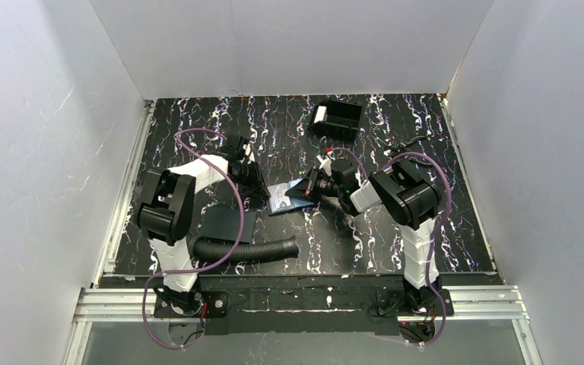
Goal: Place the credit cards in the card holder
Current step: Insert the credit card into the card holder.
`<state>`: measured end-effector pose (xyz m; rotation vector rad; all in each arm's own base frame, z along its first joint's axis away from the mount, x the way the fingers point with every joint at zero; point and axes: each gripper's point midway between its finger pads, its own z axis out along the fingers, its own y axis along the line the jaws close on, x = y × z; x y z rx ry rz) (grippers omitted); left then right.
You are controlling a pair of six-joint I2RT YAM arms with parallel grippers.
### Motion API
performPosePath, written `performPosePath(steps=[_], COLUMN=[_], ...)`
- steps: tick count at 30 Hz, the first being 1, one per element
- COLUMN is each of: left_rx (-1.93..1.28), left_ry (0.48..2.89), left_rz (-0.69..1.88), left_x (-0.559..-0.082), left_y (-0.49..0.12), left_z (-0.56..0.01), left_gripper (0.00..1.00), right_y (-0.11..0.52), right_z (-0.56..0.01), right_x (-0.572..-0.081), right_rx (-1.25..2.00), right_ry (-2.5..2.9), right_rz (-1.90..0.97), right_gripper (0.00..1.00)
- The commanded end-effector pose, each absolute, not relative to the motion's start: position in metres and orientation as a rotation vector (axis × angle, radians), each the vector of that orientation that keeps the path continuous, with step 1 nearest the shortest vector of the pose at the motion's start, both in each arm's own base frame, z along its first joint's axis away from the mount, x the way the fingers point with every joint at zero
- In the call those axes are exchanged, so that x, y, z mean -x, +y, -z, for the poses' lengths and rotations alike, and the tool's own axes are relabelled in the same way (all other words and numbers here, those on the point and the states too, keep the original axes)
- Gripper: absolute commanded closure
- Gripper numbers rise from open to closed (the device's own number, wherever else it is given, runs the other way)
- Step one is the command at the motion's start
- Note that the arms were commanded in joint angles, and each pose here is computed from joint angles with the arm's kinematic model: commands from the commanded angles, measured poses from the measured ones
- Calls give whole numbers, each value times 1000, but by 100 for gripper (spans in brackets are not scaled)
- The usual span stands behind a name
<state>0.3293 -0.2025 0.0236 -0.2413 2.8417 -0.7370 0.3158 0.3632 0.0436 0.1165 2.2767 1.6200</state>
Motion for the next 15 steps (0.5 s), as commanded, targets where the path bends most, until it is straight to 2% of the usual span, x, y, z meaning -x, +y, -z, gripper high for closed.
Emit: performPosePath(steps=[1, 4, 8, 12, 15], left_rx=[218, 201, 189, 210, 213], left_ry=[2881, 2882, 2914, 2948, 2941], left_rz=[639, 594, 538, 534, 541], left_x=[-312, -311, -307, -303, -303], left_y=[-193, -187, -180, -180, -181], left_z=[-17, -21, -16, -6, -6], left_gripper=[77, 73, 77, 84, 85], right_y=[367, 361, 352, 350, 350], right_z=[-50, -46, -43, -44, -42], right_x=[-315, -316, -319, -321, -320], right_rx=[17, 30, 90, 113, 120], right_ry=[2278, 2314, 2369, 2382, 2392], right_rz=[-1557, -1504, -1380, -1344, -1338], right_gripper=[87, 85, 76, 75, 76])
